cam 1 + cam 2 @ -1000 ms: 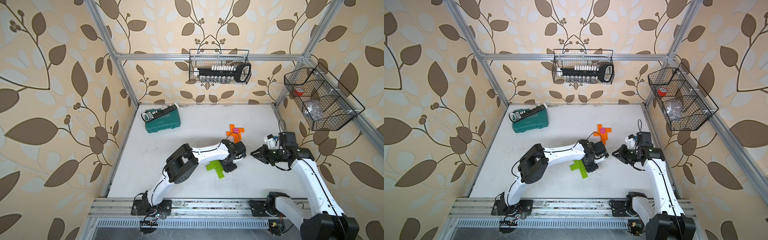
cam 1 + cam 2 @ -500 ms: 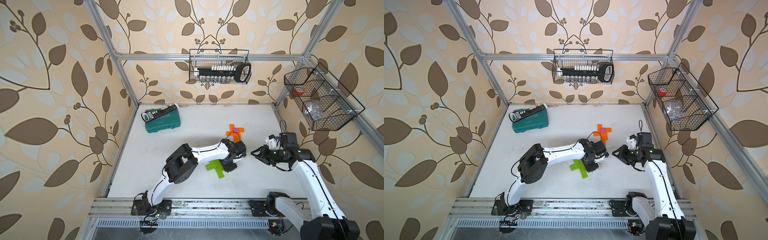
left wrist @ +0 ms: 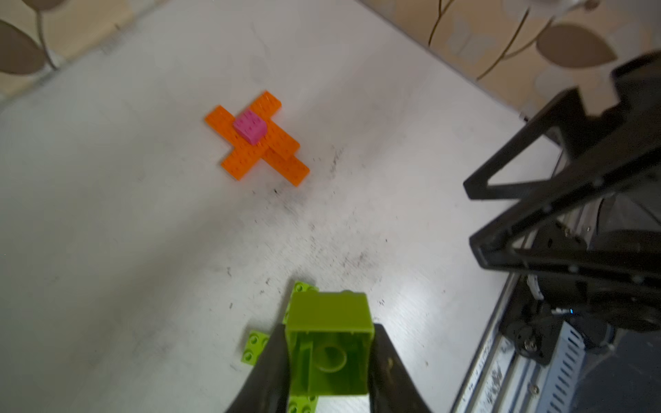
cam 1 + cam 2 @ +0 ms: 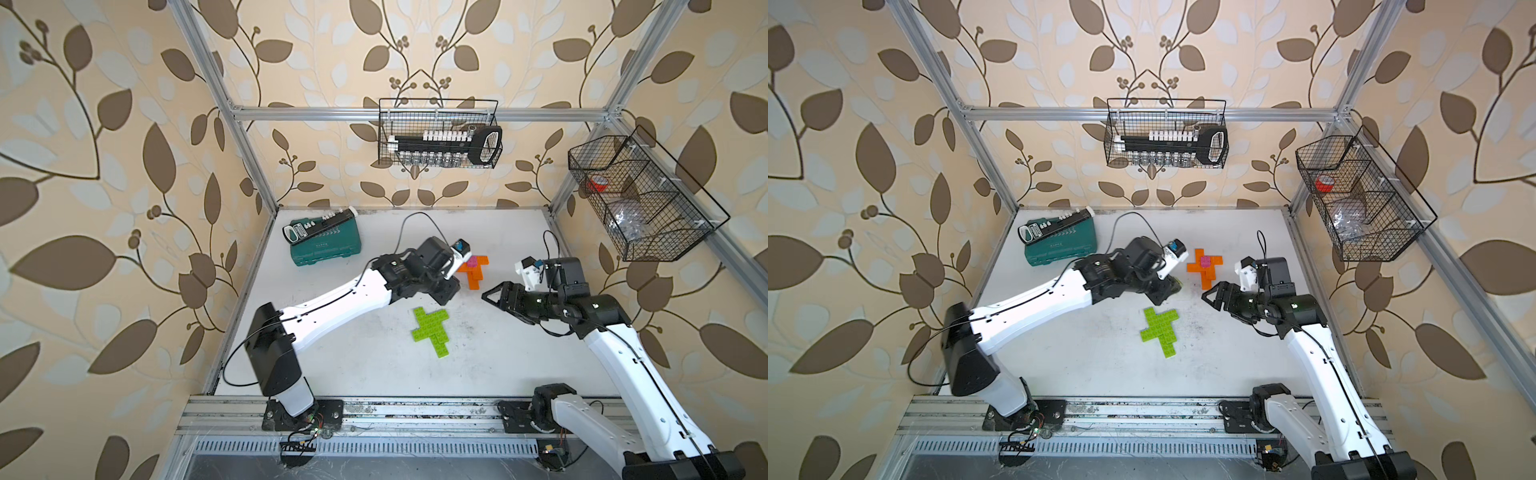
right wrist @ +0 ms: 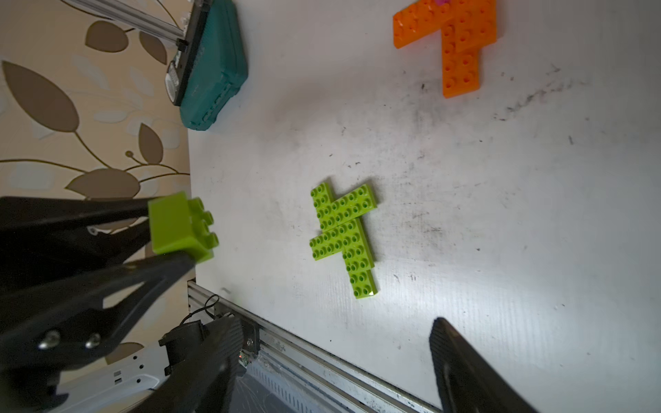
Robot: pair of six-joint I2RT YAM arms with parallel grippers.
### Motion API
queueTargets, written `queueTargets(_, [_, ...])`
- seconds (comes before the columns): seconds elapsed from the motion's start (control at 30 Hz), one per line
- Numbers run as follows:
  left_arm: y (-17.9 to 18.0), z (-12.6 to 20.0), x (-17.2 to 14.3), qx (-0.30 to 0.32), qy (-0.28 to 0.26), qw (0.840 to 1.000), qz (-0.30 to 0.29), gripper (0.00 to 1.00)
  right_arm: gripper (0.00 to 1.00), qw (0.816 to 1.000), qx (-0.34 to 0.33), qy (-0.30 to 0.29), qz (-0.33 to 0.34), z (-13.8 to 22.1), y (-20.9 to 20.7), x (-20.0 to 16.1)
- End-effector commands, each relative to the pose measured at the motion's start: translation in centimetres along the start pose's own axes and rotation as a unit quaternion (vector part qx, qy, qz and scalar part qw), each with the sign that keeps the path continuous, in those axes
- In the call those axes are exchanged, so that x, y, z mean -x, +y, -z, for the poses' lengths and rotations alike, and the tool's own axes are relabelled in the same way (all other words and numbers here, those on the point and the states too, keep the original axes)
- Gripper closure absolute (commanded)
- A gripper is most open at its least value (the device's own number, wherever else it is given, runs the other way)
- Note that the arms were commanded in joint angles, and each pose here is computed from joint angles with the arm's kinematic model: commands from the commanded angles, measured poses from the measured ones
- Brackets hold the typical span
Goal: Assemble a small pinwheel with lego
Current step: Adjust the lego brick at the center of the board.
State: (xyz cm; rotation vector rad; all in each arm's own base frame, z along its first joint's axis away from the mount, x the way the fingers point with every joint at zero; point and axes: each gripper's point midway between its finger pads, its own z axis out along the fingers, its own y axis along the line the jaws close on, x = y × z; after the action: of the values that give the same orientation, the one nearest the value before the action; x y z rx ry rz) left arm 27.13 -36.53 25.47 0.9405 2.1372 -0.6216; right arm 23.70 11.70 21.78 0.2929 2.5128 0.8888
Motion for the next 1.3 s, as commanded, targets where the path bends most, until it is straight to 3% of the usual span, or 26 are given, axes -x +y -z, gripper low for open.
queueTargets(0.0, [-1.3,2.5,2.1,-0.031,-0.094,0.995,-0.034,1.00,0.20,0.997,0.056,-0.042,0.024,1.0,4.1,2.3])
queueTargets(0.17, [-0.2,6.1,2.4,-0.002,-0.187,0.981,-0.054,1.00,0.18,0.988,0.148,-0.043,0.034,1.8,8.2,3.1])
queueTargets(0.33, [0.6,9.4,3.8,-0.043,-0.269,0.960,-0.068,1.00,0.18,0.976,0.214,-0.018,0.034,2.2,11.2,2.7])
queueTargets(0.43, [-0.1,12.4,4.8,-0.078,-0.357,0.923,-0.124,1.00,0.18,0.971,0.233,-0.017,0.051,3.0,13.2,2.5])
queueTargets(0.57, [-1.0,16.4,5.5,-0.134,-0.447,0.861,-0.201,1.00,0.17,0.956,0.285,-0.015,0.071,4.4,16.6,2.1])
queueTargets(0.67, [-1.8,17.7,6.0,-0.156,-0.460,0.839,-0.246,1.00,0.17,0.942,0.321,-0.004,0.094,5.3,19.1,1.4])
queueTargets(0.87, [-3.2,19.2,6.8,-0.193,-0.469,0.810,-0.295,1.00,0.21,0.926,0.366,0.019,0.096,6.0,22.4,0.5])
queueTargets(1.0, [-3.6,19.4,6.9,-0.204,-0.468,0.805,-0.303,1.00,0.26,0.911,0.402,0.024,0.088,6.7,23.9,0.4])
queueTargets(1.27, [-4.0,19.5,6.8,-0.215,-0.460,0.802,-0.314,1.00,0.44,0.906,0.415,0.042,0.069,6.7,24.8,0.3])
